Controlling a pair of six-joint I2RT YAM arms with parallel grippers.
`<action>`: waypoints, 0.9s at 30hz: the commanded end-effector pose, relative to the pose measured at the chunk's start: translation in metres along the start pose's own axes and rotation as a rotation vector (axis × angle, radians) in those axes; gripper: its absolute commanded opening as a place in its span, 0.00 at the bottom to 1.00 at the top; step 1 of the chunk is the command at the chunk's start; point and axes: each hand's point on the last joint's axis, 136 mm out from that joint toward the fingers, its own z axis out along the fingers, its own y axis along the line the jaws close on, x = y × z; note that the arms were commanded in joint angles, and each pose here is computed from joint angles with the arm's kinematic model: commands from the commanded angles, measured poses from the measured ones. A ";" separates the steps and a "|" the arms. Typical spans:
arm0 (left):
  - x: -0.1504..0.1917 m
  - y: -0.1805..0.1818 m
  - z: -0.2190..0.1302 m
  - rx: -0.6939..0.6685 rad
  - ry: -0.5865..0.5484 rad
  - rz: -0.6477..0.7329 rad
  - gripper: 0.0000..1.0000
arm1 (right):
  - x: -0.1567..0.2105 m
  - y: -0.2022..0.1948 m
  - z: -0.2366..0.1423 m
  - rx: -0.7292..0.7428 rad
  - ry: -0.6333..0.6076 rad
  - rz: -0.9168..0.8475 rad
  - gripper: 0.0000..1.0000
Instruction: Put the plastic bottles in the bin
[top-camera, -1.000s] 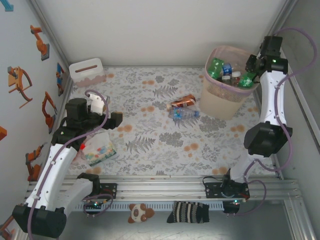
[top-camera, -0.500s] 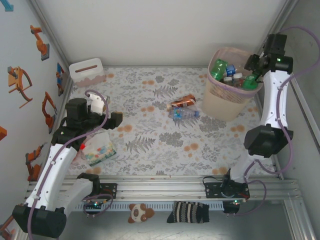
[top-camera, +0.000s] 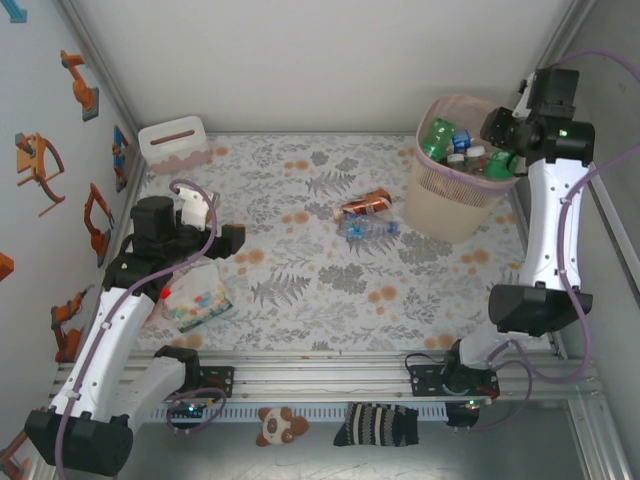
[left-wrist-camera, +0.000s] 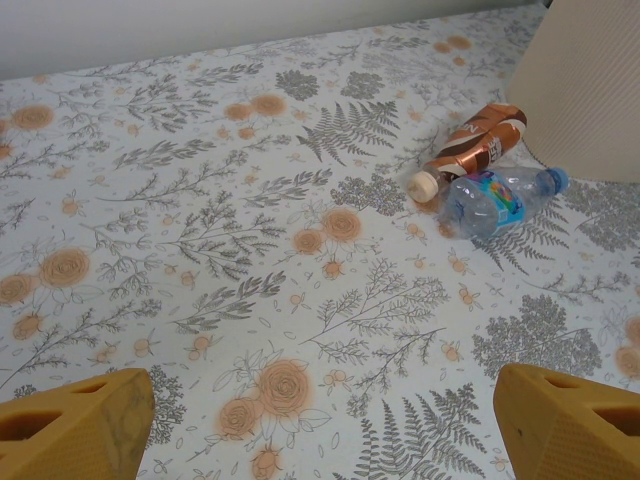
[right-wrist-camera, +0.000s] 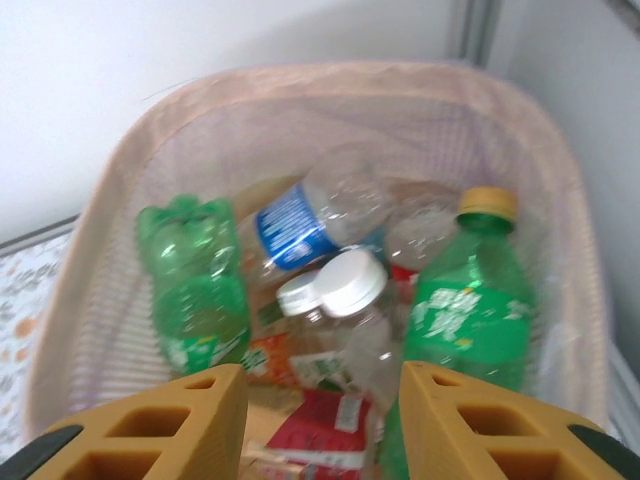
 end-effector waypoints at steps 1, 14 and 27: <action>-0.008 -0.001 -0.004 0.008 -0.020 0.000 0.88 | 0.020 0.023 -0.010 -0.052 0.047 -0.041 0.43; -0.008 -0.001 -0.004 0.008 -0.019 -0.002 0.88 | 0.085 0.107 -0.006 -0.152 0.177 -0.242 0.42; -0.009 -0.002 -0.007 0.005 -0.025 0.001 0.88 | 0.145 0.160 0.033 -0.030 0.128 0.045 0.43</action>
